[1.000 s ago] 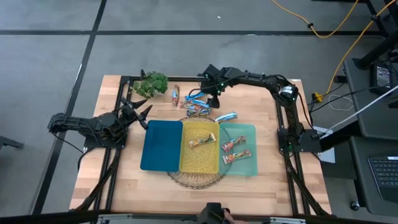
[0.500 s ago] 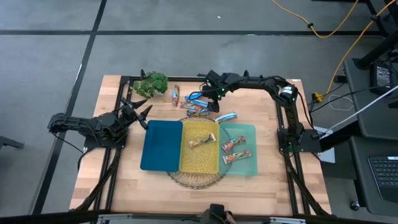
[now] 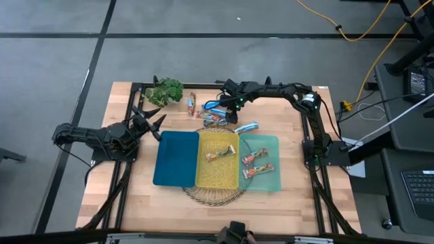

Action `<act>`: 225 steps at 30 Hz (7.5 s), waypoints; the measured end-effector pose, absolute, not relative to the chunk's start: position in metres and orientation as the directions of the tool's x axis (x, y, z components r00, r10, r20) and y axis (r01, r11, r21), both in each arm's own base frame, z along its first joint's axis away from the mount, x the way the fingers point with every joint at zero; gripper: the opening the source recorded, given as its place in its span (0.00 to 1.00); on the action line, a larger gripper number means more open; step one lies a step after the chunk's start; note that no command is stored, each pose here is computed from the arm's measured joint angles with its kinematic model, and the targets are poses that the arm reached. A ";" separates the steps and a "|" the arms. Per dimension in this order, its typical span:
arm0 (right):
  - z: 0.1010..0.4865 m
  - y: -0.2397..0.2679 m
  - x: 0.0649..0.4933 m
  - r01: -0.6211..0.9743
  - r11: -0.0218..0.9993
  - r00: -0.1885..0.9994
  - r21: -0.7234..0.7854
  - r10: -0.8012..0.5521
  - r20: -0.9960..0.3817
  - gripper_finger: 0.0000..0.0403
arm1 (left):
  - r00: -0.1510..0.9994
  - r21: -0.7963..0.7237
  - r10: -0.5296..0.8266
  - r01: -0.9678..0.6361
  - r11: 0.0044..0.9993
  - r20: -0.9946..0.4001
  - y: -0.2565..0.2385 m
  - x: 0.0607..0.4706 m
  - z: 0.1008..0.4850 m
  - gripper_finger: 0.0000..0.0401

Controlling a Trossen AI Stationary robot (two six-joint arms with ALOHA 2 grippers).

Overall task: Pick and place Granola Bars by type
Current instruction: Put the yellow granola bar into the yellow bin, then put the blue granola bar into the blue bin

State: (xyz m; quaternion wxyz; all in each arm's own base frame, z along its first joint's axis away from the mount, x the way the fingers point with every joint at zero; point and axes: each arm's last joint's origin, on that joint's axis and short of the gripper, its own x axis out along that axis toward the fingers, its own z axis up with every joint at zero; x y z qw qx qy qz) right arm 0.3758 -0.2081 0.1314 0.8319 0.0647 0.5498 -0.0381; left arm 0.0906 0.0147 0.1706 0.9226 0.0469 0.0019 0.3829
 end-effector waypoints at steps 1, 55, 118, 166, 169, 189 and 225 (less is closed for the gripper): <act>0.132 -0.208 0.376 0.142 0.988 0.394 0.067 0.006 -0.919 0.67 | 0.707 0.088 0.707 -0.707 0.702 0.032 0.015 0.091 0.171 0.42; 0.321 -0.187 0.391 0.229 0.964 0.369 0.132 0.039 -0.929 0.13 | 0.707 0.088 0.707 -0.706 0.702 0.032 0.015 0.091 0.171 0.42; 0.181 0.088 0.399 0.103 0.988 0.276 0.117 0.085 -0.957 0.14 | 0.707 0.088 0.707 -0.706 0.702 0.032 0.015 0.091 0.171 0.42; 0.305 -0.014 0.427 0.076 0.996 0.435 -0.043 -0.072 -0.897 0.42 | 0.707 0.088 0.707 -0.707 0.702 0.032 0.015 0.091 0.171 0.42; 0.319 -0.036 0.426 0.091 0.994 0.468 -0.053 -0.090 -0.879 0.42 | 0.707 0.088 0.707 -0.707 0.702 0.032 0.015 0.091 0.171 0.42; 0.346 -0.155 0.400 0.081 0.997 0.576 0.008 -0.040 -0.817 0.54 | 0.707 0.088 0.707 -0.707 0.702 0.032 0.015 0.091 0.171 0.42; 0.154 -0.254 0.423 -0.047 0.997 0.393 -0.058 -0.034 -0.919 0.73 | 0.709 0.088 0.704 -0.704 0.705 0.033 0.015 0.091 0.171 0.42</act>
